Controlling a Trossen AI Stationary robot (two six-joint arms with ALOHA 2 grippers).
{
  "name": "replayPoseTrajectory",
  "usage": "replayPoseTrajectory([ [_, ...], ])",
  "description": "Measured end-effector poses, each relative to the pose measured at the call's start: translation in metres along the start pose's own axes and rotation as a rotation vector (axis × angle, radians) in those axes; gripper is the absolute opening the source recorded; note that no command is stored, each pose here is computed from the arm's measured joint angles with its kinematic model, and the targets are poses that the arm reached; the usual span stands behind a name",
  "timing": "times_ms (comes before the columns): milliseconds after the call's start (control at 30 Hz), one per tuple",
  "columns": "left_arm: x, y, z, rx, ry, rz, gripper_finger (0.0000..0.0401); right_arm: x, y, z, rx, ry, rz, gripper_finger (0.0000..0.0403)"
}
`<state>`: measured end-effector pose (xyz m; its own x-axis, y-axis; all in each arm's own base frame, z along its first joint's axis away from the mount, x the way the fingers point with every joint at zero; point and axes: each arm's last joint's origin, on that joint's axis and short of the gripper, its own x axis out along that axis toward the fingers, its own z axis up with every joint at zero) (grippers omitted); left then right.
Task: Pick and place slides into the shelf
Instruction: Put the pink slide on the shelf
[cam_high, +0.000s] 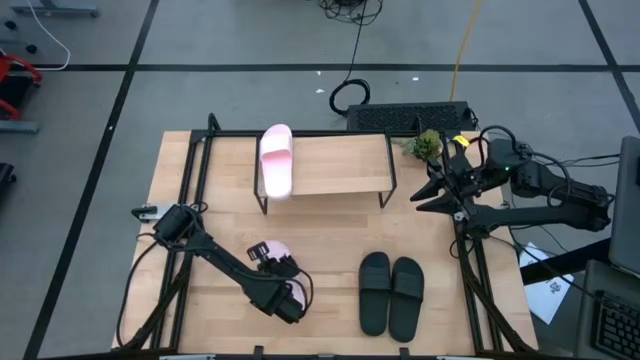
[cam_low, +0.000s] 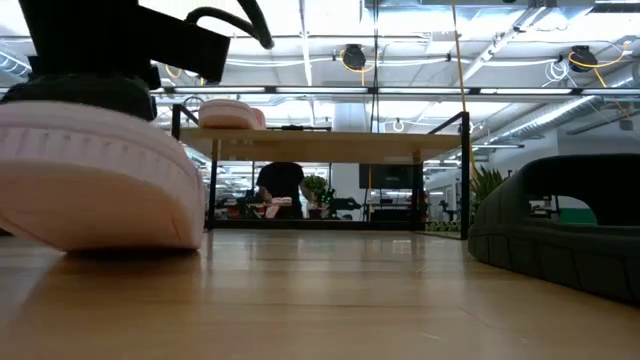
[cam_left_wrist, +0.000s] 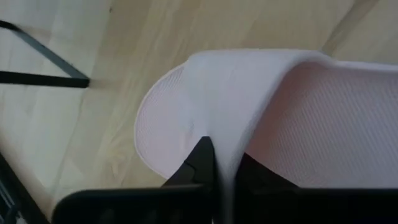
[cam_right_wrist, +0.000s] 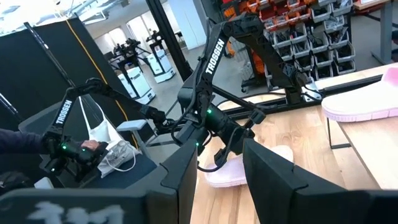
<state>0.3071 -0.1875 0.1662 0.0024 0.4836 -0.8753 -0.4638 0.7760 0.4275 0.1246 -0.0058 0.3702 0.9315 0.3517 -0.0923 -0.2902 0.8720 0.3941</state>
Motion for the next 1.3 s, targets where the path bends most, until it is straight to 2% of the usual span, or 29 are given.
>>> replayPoseTrajectory([
  [133,-0.017,0.006,0.007,-0.016,0.019,-0.003,0.0004,0.003,-0.002,0.000,0.006,0.009,-0.003,0.0121],
  [300,-0.060,0.022,0.019,-0.013,0.010,0.008,0.0002,0.005,-0.003,-0.001,0.011,0.018,-0.007,0.0121],
  [500,-0.126,0.043,0.046,-0.033,-0.174,-0.195,0.0001,0.007,-0.004,0.000,0.000,0.012,-0.004,0.0121],
  [600,-0.152,0.063,0.065,-0.043,-0.338,-0.209,0.0001,0.007,-0.003,0.002,-0.010,-0.002,0.000,0.0121],
  [733,-0.171,0.102,0.100,0.002,-0.507,-0.119,0.0001,0.007,-0.003,0.003,-0.016,-0.014,0.004,0.0121],
  [867,-0.162,0.145,0.140,0.053,-0.568,0.018,0.0000,0.007,-0.002,0.006,-0.030,-0.037,0.013,0.0121],
  [1033,-0.134,0.202,0.188,0.117,-0.542,0.153,0.0000,0.007,-0.003,0.009,-0.047,-0.081,-0.027,0.0121],
  [1133,-0.114,0.232,0.213,0.175,-0.531,0.170,0.0000,0.008,-0.005,0.010,-0.065,-0.106,-0.097,0.0121],
  [1300,-0.092,0.275,0.240,0.163,-0.558,0.151,0.0000,0.008,-0.009,0.011,-0.086,-0.137,-0.204,0.0121],
])
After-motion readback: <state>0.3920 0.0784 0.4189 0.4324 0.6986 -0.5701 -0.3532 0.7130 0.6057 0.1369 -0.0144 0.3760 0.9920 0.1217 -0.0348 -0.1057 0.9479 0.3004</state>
